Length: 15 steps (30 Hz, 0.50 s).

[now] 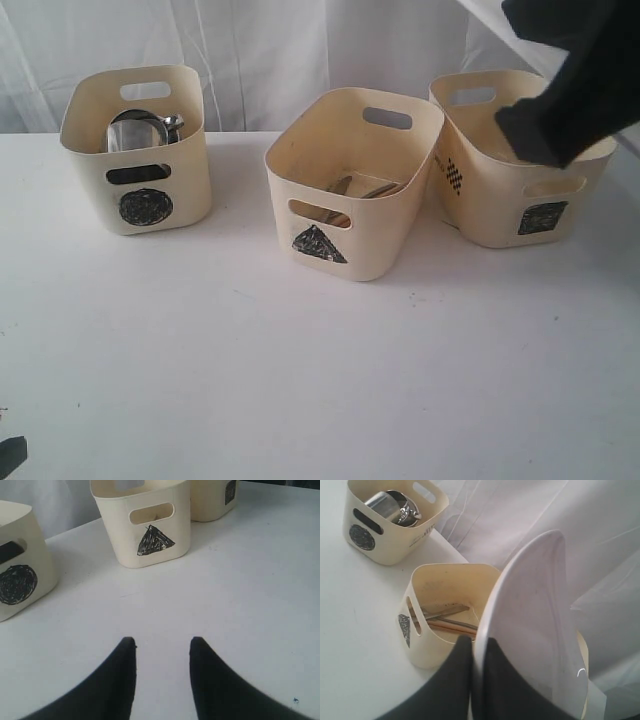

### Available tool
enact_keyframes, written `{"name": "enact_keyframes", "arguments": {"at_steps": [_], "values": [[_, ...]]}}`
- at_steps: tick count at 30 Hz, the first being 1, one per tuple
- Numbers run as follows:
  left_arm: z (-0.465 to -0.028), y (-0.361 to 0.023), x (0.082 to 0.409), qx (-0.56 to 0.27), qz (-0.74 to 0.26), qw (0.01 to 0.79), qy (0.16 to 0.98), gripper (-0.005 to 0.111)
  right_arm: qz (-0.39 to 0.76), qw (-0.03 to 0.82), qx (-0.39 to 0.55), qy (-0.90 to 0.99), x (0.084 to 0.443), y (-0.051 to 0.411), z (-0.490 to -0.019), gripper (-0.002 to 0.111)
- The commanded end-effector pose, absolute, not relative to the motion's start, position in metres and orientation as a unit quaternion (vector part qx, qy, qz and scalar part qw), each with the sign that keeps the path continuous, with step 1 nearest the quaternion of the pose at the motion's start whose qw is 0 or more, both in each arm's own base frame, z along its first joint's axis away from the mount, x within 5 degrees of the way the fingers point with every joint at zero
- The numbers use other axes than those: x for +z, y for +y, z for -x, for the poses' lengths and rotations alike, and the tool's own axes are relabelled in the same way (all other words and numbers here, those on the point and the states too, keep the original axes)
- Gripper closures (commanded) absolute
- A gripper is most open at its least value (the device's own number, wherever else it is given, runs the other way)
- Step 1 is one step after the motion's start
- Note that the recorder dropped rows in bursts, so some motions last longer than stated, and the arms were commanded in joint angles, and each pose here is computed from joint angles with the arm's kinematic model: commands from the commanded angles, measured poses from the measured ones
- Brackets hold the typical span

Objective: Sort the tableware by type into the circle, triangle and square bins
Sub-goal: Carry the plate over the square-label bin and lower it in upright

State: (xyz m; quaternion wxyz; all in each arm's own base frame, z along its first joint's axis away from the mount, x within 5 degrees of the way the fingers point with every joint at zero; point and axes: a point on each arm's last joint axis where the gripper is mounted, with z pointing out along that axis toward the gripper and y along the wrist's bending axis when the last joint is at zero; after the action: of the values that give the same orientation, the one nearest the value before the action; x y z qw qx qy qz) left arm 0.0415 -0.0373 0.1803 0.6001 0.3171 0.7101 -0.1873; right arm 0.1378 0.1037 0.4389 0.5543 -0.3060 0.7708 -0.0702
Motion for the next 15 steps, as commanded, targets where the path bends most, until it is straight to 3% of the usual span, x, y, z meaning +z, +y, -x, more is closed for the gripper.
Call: {"name": "enact_keyframes", "arguments": {"at_steps": [1, 15], "values": [[-0.041, -0.038, 0.18, -0.194, -0.315, 0.601, 0.709, 0.065, 0.297, 0.585, -0.085, 0.75, 0.447, 0.1, -0.151, 0.108], [-0.041, -0.038, 0.18, -0.194, -0.315, 0.601, 0.709, 0.065, 0.279, 0.598, -0.107, 0.744, 0.425, 0.088, -0.238, 0.108]]}}
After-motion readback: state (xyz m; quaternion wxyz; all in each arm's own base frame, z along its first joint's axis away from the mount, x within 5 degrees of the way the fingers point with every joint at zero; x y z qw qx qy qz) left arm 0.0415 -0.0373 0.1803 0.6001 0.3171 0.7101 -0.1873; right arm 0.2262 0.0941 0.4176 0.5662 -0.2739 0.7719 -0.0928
